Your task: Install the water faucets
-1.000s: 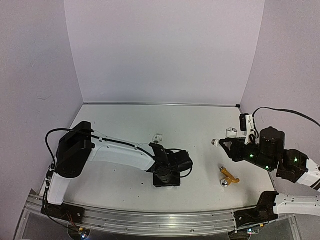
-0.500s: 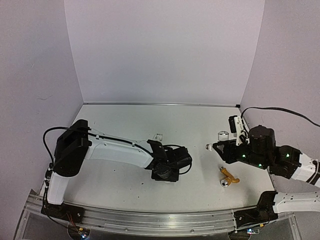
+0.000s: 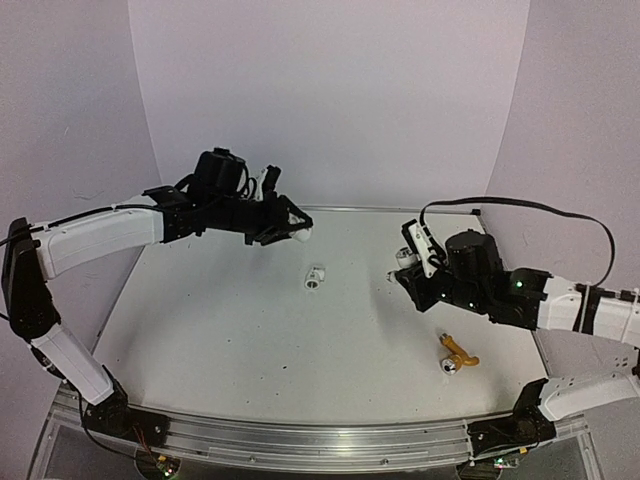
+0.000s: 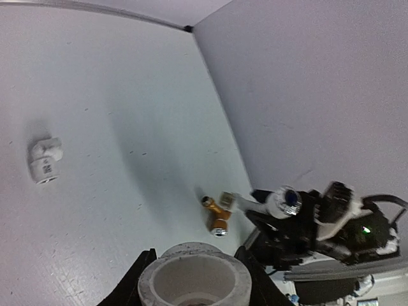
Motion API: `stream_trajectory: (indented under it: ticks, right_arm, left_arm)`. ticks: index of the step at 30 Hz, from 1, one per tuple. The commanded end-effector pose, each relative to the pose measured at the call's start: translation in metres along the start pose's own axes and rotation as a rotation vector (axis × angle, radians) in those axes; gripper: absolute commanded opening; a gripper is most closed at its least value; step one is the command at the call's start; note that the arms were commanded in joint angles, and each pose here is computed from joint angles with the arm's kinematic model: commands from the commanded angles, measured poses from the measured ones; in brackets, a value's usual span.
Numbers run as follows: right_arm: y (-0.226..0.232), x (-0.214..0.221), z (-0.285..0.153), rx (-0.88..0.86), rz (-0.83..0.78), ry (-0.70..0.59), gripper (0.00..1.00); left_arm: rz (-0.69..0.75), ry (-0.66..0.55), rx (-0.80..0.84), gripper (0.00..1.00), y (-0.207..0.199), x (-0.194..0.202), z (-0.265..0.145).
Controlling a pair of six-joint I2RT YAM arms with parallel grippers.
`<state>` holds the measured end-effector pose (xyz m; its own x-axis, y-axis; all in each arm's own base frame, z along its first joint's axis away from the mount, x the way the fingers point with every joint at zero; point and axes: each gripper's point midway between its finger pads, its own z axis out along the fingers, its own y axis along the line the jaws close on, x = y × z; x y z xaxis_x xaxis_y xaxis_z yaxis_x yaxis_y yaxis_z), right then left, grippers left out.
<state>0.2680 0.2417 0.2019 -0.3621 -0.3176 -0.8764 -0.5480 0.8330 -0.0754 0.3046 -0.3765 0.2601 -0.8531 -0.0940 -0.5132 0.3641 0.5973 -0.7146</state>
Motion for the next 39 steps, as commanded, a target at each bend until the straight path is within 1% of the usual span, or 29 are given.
stream_trajectory:
  ticks: [1,3,5,7,10,11,12,13,17,24,28,39]
  right_arm:
    - [-0.02,-0.08,0.025,-0.008,-0.091,-0.197,0.0]
    - [-0.014,-0.099,0.037,-0.056,-0.155,-0.241,0.0]
    - [0.001,-0.12,0.037,-0.13,-0.226,-0.326,0.0]
    - [0.028,-0.135,0.032,-0.263,-0.318,-0.423,0.0]
    - [0.054,-0.152,0.022,-0.405,-0.393,-0.519,0.0]
    - [0.062,-0.163,0.017,-0.452,-0.402,-0.561,0.0]
    - [0.066,-0.165,0.015,-0.476,-0.406,-0.576,0.0]
    - [0.072,-0.176,0.007,-0.511,-0.409,-0.633,0.0]
    - [0.075,-0.197,-0.011,-0.531,-0.407,-0.751,0.0]
    - [0.08,-0.211,-0.034,-0.58,-0.395,-0.859,0.0]
    - [0.08,-0.219,-0.036,-0.591,-0.361,-0.896,0.0]
    - [0.081,-0.224,-0.019,-0.602,-0.291,-0.902,0.0]
  left_arm:
    - [0.048,0.114,0.495,0.0,-0.065,-0.016,-0.043]
    - [0.016,0.154,0.592,0.0,-0.066,-0.025,-0.054]
    - [-0.034,0.183,0.631,0.0,-0.064,-0.03,-0.058]
    - [-0.09,0.207,0.695,0.0,-0.067,-0.039,-0.066]
    - [-0.141,0.254,0.754,0.0,-0.075,-0.043,-0.071]
    - [-0.162,0.274,0.758,0.0,-0.076,-0.043,-0.07]
    - [-0.174,0.283,0.758,0.0,-0.076,-0.043,-0.069]
    - [-0.192,0.298,0.758,0.0,-0.076,-0.042,-0.069]
    - [-0.235,0.324,0.758,0.0,-0.077,-0.041,-0.07]
    - [-0.261,0.282,0.768,0.0,-0.085,-0.052,-0.076]
    - [-0.282,0.269,0.775,0.0,-0.089,-0.057,-0.078]
    - [-0.282,0.268,0.798,0.0,-0.101,-0.057,-0.077]
